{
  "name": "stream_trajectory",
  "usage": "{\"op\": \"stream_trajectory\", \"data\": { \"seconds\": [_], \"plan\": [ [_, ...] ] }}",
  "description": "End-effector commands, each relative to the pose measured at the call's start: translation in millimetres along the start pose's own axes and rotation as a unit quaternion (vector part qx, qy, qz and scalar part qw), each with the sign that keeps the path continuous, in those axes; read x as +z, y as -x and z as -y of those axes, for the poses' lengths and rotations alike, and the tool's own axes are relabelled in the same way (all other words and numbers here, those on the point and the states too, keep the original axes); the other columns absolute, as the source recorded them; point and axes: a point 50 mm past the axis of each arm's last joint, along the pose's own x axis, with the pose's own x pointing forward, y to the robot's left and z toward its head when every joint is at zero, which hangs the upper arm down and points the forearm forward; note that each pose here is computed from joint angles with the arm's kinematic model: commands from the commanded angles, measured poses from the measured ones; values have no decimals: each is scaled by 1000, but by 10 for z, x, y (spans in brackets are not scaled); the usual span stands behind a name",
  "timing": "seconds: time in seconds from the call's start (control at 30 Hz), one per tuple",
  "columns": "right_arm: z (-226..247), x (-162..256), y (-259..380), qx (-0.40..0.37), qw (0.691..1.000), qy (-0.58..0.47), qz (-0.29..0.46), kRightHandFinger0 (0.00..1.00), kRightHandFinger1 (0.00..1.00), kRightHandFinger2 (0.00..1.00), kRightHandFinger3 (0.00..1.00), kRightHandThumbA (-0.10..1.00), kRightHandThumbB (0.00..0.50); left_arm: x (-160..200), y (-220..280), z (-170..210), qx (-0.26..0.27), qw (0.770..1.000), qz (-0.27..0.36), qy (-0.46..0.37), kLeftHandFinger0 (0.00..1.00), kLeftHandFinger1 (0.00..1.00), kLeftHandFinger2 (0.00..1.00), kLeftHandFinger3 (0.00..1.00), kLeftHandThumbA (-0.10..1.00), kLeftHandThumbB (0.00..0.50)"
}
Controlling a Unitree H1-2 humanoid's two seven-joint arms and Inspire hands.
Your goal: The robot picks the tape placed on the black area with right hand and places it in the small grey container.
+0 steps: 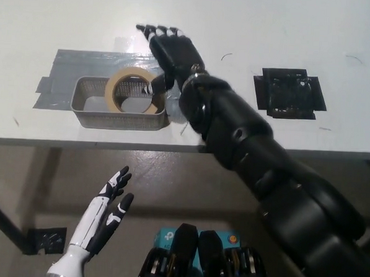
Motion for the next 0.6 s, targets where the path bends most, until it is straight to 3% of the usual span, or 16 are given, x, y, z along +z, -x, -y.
{"op": "stream_trajectory", "data": {
  "seconds": [0.0,0.17,0.27,0.33,0.37,0.47,0.57],
  "plan": [
    [996,248,-89,-73,986,-82,122,1000,1000,1000,1000,1000,463,101,-105,-68,4,1000,26,-12,1000,1000,1000,1000,979,129],
    [1898,104,418,-153,955,-155,203,1000,1000,1000,1000,1000,424,121,-206,-110,13,999,34,-3,1000,1000,1000,1000,986,127],
    [2179,-145,905,-199,939,-180,215,1000,1000,1000,1000,1000,449,131,-254,-154,20,999,38,-4,1000,1000,1000,1000,1000,134],
    [2199,-339,1218,-226,923,-216,225,1000,1000,1000,1000,1000,435,142,-286,-185,26,999,39,-10,1000,1000,1000,1000,1000,143],
    [2189,-381,1312,-230,920,-222,225,1000,1000,1000,1000,1000,394,147,-300,-200,29,999,41,-9,1000,1000,1000,1000,1000,144],
    [1917,-724,1957,-244,908,-261,218,1000,1000,1000,1000,1000,404,159,-378,-220,36,998,52,-13,1000,1000,1000,1000,1000,132],
    [1492,-950,2609,-250,907,-276,198,1000,1000,1000,1000,1000,355,174,-387,-209,32,998,52,-11,1000,1000,1000,1000,1000,124]
  ]
}}
